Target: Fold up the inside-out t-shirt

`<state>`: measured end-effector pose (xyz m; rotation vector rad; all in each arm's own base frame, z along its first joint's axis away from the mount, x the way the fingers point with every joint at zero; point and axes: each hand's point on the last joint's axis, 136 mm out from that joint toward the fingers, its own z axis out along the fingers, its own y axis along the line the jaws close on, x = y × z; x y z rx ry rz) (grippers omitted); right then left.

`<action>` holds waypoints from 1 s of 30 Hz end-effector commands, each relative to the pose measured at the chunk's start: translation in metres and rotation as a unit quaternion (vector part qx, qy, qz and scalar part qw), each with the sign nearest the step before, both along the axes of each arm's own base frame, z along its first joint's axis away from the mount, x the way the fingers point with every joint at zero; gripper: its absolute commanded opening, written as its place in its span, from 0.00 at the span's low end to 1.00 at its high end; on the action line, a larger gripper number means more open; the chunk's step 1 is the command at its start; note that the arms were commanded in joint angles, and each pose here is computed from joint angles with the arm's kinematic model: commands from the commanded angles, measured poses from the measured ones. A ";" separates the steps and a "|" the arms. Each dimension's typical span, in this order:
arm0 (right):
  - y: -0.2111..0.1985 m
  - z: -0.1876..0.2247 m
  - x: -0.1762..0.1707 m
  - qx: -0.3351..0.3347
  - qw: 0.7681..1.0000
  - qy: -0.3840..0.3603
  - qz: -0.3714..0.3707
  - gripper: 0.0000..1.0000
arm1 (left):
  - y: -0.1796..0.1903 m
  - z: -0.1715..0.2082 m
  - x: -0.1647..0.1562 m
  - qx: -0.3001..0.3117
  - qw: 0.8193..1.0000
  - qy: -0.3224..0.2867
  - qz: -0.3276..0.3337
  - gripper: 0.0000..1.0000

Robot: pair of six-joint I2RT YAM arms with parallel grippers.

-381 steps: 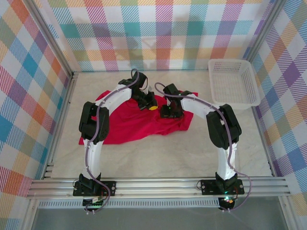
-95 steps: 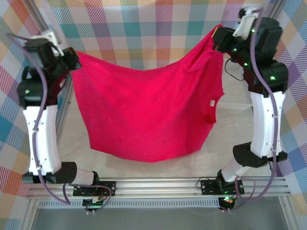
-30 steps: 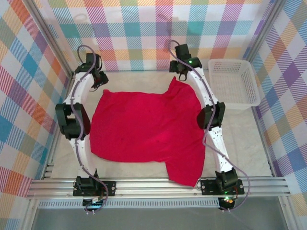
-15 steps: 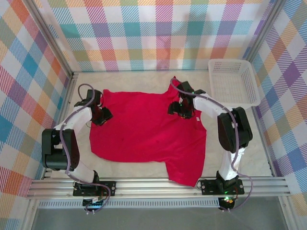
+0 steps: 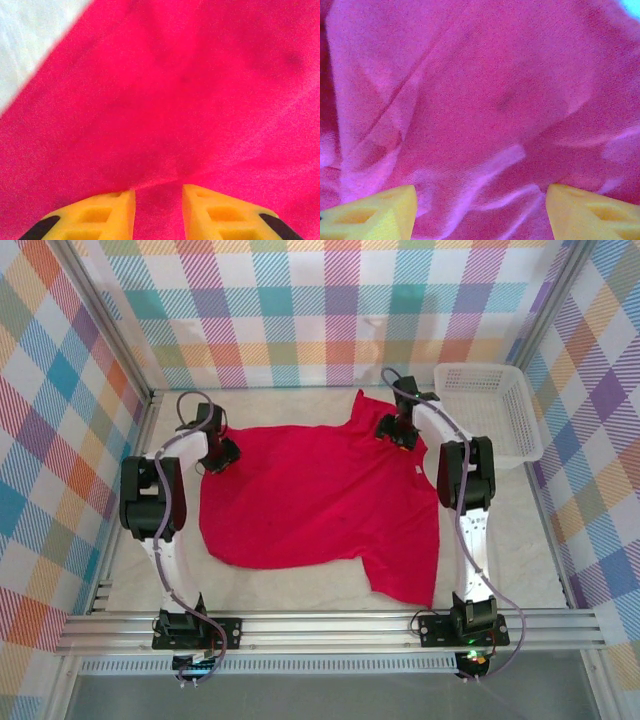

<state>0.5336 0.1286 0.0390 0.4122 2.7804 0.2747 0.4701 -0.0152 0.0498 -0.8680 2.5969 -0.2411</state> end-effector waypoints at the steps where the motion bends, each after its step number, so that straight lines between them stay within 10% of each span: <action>1: 0.009 0.021 -0.018 -0.002 0.999 0.019 0.030 0.69 | 0.020 0.059 -0.014 0.045 0.999 -0.027 0.005 0.31; 13: 0.155 0.074 -0.184 0.143 0.972 -0.001 0.185 0.65 | 0.020 0.051 -0.229 0.012 0.995 0.064 0.074 0.26; 22: 0.193 0.013 -0.248 0.180 0.959 0.087 0.201 0.56 | 0.008 0.007 -0.272 -0.043 0.986 0.099 0.131 0.28; 30: 0.140 -0.054 -0.215 0.090 0.980 0.123 0.126 0.53 | 0.000 -0.011 -0.252 -0.069 0.986 0.076 0.128 0.23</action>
